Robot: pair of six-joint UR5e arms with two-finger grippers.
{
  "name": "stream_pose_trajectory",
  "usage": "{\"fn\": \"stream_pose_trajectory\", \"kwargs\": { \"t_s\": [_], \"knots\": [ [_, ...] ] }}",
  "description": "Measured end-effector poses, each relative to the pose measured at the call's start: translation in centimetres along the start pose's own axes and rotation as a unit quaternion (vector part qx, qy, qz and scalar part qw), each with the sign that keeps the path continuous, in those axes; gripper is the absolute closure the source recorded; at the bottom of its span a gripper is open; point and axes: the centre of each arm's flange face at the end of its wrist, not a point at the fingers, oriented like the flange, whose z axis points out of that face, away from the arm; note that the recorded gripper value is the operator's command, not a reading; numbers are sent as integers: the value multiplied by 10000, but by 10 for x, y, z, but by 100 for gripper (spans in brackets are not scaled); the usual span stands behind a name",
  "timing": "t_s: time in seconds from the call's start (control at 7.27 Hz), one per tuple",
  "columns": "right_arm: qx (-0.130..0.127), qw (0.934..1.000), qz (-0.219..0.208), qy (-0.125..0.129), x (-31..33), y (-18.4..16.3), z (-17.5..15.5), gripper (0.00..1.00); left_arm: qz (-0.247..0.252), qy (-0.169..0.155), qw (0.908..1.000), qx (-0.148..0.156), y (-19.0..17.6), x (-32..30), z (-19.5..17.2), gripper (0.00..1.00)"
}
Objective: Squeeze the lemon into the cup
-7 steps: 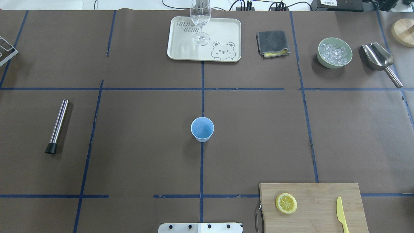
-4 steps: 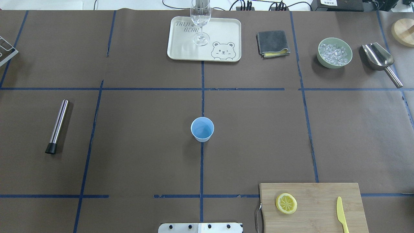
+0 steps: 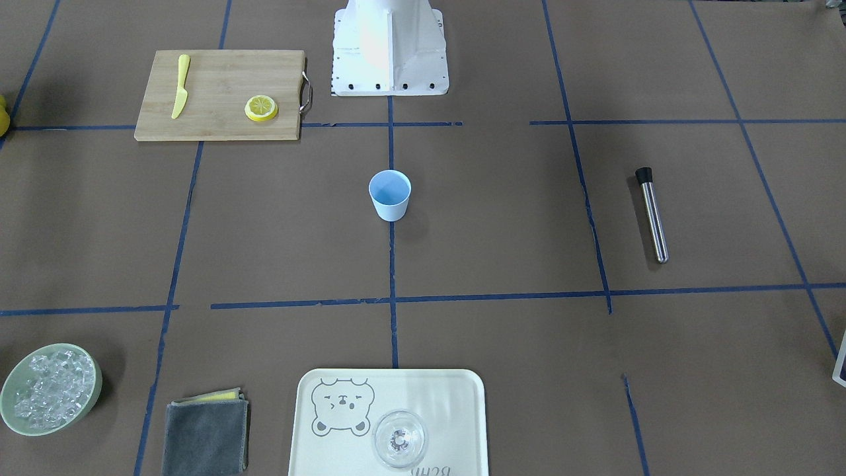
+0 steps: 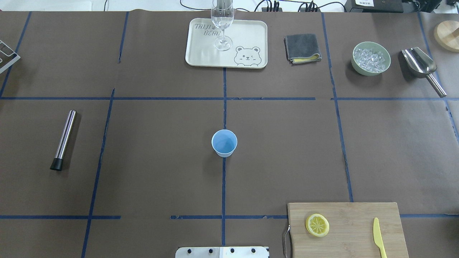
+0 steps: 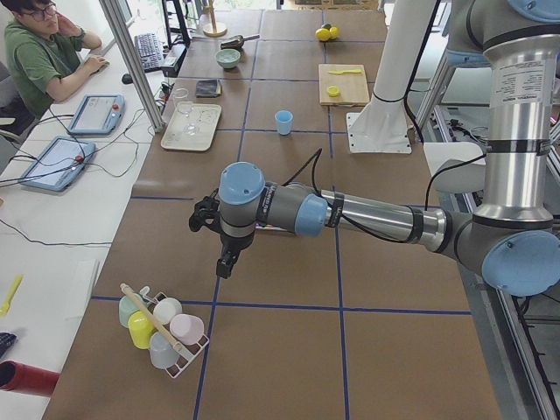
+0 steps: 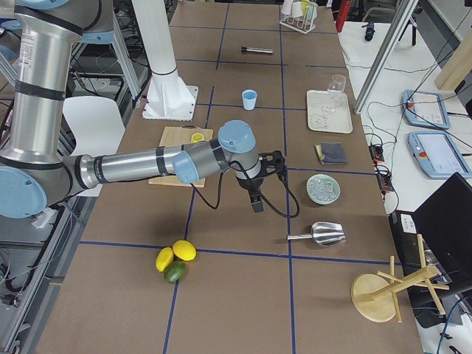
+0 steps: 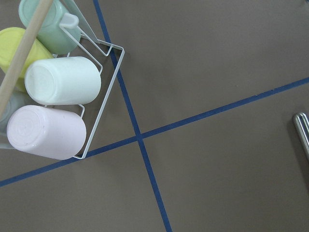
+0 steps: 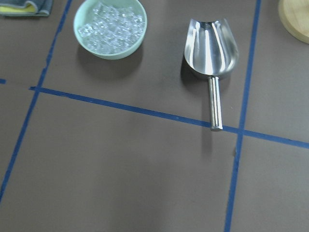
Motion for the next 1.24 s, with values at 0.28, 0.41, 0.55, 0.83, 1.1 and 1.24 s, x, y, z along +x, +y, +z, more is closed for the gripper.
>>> {"fn": "stream_pose_trajectory", "kwargs": {
  "t_s": [0.28, 0.41, 0.55, 0.83, 1.1, 1.24],
  "knots": [
    [163, 9977, -580, -298, -47, -3, 14, 0, 20, -3, 10000, 20, -1, 2, -2, 0],
    [201, 9963, -678, -495, -75, -3, 23, 0, 34, -5, 10000, 33, -3, 3, -3, 0],
    [150, 9963, -566, -633, -109, -1, 32, 0, 45, -6, 10000, 43, -5, 3, -3, 0],
    [28, 9983, 7, -587, -187, 14, 56, 1, 53, -8, 10000, 56, -7, 4, -4, 0],
    [84, 9967, 685, -437, -255, 37, 80, 1, 66, -10, 10000, 71, -8, 4, -5, 0],
    [92, 9956, 859, -358, -280, 51, 90, 0, 76, -11, 9999, 78, -10, 5, -6, 0]
  ]
}}
